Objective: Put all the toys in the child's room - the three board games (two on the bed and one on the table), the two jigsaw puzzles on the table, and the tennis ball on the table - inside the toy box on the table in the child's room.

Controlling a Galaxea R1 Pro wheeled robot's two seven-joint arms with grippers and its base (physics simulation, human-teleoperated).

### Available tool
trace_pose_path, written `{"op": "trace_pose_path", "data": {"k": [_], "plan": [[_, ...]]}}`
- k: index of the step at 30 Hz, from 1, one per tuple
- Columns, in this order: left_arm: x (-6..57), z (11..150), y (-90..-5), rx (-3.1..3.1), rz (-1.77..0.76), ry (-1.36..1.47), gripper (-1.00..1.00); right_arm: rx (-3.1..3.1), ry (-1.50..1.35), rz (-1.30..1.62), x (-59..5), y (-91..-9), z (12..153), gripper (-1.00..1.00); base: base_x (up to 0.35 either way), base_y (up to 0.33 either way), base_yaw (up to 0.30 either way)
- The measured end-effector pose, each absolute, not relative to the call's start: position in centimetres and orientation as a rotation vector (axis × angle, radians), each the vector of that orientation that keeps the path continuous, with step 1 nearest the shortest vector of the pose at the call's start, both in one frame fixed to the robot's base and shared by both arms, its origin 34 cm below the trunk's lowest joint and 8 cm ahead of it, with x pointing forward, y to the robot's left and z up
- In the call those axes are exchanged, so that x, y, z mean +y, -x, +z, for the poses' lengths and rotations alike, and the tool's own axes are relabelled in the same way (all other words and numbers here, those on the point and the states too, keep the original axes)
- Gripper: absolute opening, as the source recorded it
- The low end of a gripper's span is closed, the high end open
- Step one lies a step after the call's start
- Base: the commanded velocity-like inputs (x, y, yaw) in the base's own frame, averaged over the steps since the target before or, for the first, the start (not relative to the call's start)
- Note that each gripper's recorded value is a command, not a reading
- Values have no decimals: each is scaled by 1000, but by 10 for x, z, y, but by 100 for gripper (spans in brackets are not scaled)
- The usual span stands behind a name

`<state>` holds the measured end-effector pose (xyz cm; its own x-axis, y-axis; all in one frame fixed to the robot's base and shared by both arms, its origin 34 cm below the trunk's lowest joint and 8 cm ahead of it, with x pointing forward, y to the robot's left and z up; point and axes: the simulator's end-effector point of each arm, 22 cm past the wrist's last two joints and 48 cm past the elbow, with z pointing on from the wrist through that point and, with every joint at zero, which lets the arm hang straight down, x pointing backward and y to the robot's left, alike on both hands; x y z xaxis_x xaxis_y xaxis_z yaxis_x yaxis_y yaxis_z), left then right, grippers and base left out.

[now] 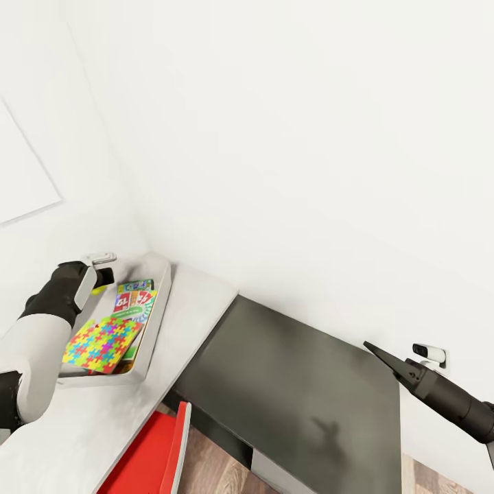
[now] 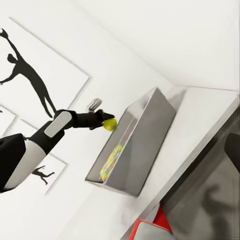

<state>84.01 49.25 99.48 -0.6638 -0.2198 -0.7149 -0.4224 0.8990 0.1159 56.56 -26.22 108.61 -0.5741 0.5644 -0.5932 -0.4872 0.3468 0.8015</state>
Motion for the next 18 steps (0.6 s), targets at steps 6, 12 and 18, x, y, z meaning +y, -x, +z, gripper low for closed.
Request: {"op": "trace_pose_path", "data": {"k": [6, 12, 18], "plan": [[493, 995, -840, 2315, 352, 459, 100, 1686, -83, 1390, -264, -568, 1082, 100, 0, 0, 0], [494, 995, -839, 2318, 343, 460, 100, 1688, -86, 1388, -264, -568, 1081, 100, 0, 0, 0], [525, 1013, -829, 2337, 283, 486, 100, 1686, -86, 1384, -266, -568, 1082, 100, 0, 0, -6]]}}
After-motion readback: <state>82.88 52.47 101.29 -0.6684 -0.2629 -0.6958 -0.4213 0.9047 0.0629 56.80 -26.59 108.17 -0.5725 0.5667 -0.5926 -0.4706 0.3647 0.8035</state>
